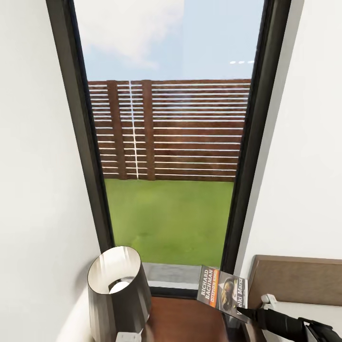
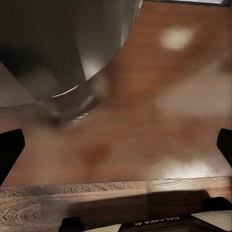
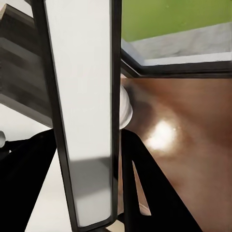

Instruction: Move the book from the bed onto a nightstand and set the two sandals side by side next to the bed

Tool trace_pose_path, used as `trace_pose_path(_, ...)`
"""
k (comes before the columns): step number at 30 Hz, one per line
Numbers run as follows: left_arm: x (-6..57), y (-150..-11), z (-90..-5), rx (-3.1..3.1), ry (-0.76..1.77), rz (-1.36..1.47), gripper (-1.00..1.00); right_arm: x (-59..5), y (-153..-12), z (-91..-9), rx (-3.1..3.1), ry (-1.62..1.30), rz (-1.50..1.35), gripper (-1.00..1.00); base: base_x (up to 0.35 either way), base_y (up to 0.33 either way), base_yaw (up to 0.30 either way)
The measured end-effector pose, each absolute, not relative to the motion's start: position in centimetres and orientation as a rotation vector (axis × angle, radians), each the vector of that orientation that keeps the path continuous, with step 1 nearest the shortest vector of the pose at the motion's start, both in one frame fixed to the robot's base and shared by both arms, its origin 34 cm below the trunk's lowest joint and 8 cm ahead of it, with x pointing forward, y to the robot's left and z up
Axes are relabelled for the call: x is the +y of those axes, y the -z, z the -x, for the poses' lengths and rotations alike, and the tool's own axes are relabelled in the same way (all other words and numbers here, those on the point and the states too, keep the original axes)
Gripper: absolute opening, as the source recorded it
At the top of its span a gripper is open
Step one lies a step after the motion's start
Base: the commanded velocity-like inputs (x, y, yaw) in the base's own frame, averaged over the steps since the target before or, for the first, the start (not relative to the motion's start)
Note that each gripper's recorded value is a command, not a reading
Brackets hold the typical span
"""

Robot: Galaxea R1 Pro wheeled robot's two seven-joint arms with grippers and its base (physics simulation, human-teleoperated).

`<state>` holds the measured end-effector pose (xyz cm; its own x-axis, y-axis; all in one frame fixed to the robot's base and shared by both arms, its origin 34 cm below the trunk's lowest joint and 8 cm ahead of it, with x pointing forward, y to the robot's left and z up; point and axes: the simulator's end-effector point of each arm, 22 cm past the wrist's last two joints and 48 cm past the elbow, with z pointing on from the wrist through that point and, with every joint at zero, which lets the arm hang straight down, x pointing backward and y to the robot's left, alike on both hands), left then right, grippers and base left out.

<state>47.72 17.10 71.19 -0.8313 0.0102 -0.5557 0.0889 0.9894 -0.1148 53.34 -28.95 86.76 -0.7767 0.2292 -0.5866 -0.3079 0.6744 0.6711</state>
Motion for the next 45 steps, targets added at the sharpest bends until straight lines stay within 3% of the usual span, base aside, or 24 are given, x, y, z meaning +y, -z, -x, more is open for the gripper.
trace_pose_path(45, 16.94, -71.24, -47.76, 2.544, 0.186, -0.074, 1.00, -28.94, -86.74, -53.38, 2.225, -1.050, 0.059, -1.00, 0.000, 0.000, 0.000)
